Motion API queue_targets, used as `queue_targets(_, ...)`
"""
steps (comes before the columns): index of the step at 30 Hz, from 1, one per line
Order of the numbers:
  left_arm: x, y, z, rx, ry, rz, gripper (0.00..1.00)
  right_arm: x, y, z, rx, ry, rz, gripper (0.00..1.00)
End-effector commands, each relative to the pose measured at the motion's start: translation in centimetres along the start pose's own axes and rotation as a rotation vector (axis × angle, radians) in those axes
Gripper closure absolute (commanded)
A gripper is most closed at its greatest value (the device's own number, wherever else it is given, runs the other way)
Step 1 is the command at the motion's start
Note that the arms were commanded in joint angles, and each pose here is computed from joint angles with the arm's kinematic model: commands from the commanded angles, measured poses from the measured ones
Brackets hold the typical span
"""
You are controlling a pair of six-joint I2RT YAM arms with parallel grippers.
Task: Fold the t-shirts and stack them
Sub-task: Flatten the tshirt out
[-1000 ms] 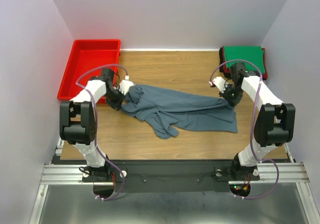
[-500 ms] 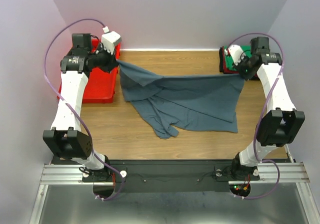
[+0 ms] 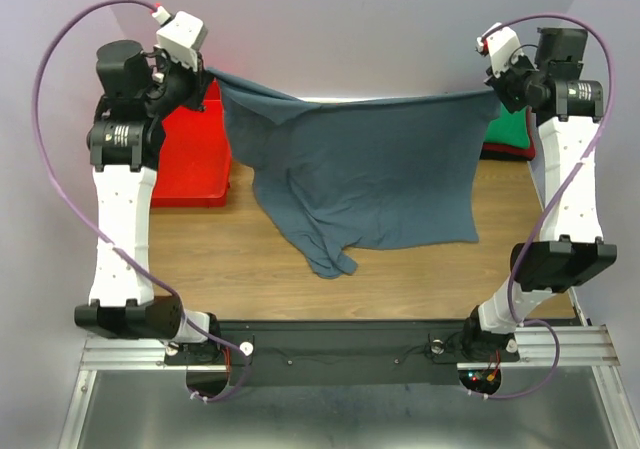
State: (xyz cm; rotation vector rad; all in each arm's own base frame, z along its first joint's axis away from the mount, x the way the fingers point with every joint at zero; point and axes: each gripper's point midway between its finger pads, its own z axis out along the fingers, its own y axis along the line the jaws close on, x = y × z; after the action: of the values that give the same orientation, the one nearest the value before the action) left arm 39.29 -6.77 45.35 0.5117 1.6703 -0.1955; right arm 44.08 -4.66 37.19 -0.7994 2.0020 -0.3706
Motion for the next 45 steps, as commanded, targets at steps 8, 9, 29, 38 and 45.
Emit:
queue_targets(8,-13.4,-1.6,-15.0,-0.201,-0.448,0.105,1.0,-6.5,-3.6,-16.5,0.302,-0.308,-0.009,0.99)
queue_targets(9,-14.3,-2.3,-17.4,-0.215,-0.494,0.121,1.0,-6.8,-3.6,-17.7,0.321,-0.333,-0.013,1.0)
queue_targets(29,-18.5,-12.1,-43.7,-0.34,-0.935,0.261,1.0,-6.5,-0.6,-49.9,0.931,-0.761,-0.087,0.99)
queue_targets(38,-12.8,-11.9,-37.0,-0.239,-0.724,0.244,1.0,-3.9,1.0,-42.8,0.804,-0.626,-0.133,0.99)
queue_targets(45,1.4,-11.3,-22.9,-0.044,-0.357,0.116,1.0,1.9,6.8,-28.4,0.478,-0.441,-0.19,0.99)
